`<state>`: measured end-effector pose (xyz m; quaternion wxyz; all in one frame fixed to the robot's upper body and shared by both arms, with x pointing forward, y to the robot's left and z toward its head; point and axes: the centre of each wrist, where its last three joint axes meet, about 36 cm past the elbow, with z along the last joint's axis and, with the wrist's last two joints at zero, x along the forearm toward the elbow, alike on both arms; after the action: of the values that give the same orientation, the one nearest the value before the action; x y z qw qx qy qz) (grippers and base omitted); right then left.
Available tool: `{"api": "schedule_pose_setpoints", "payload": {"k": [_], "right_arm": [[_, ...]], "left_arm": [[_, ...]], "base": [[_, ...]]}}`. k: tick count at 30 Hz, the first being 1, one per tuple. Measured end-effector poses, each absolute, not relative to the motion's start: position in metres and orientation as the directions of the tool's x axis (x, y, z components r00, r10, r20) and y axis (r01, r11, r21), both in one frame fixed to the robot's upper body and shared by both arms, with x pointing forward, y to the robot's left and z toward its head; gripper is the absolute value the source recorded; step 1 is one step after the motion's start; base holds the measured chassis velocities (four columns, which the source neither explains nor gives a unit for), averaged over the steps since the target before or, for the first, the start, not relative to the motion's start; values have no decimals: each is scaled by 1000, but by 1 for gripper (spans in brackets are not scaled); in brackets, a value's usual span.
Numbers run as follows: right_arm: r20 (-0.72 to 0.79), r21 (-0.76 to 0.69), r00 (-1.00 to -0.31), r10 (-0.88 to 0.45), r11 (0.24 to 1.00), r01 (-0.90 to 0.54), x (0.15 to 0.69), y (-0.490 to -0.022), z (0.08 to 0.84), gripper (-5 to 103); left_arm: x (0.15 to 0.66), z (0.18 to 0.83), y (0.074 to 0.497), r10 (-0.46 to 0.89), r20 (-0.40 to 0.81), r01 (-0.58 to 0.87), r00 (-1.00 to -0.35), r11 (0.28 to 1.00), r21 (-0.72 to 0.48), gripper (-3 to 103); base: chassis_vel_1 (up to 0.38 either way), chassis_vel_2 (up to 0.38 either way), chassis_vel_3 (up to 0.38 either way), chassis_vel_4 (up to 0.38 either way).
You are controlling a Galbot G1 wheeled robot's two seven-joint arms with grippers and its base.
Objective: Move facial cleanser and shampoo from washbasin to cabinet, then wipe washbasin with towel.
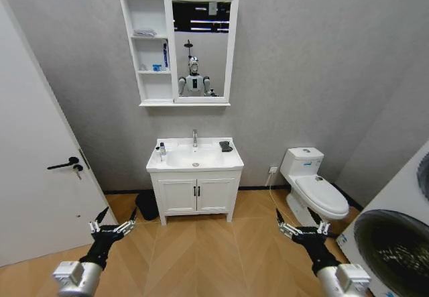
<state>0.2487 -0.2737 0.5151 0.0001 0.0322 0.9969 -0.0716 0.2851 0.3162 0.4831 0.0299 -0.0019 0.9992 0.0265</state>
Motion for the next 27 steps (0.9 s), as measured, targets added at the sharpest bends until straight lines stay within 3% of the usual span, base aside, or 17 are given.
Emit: {"api": "schedule_pose_setpoints", "payload": {"k": [11, 27], "right_arm": [[-4, -138, -999, 40, 990, 40, 248, -272, 516, 100], [-6, -138, -1000, 29, 990, 30, 248, -272, 518, 100]], "left_arm": [[285, 481, 317, 13, -68, 11, -998, 999, 32, 100], [285, 486, 315, 29, -71, 27, -997, 999, 36, 100]], "base": [[-29, 25, 40, -33], [-219, 218, 217, -214]]}}
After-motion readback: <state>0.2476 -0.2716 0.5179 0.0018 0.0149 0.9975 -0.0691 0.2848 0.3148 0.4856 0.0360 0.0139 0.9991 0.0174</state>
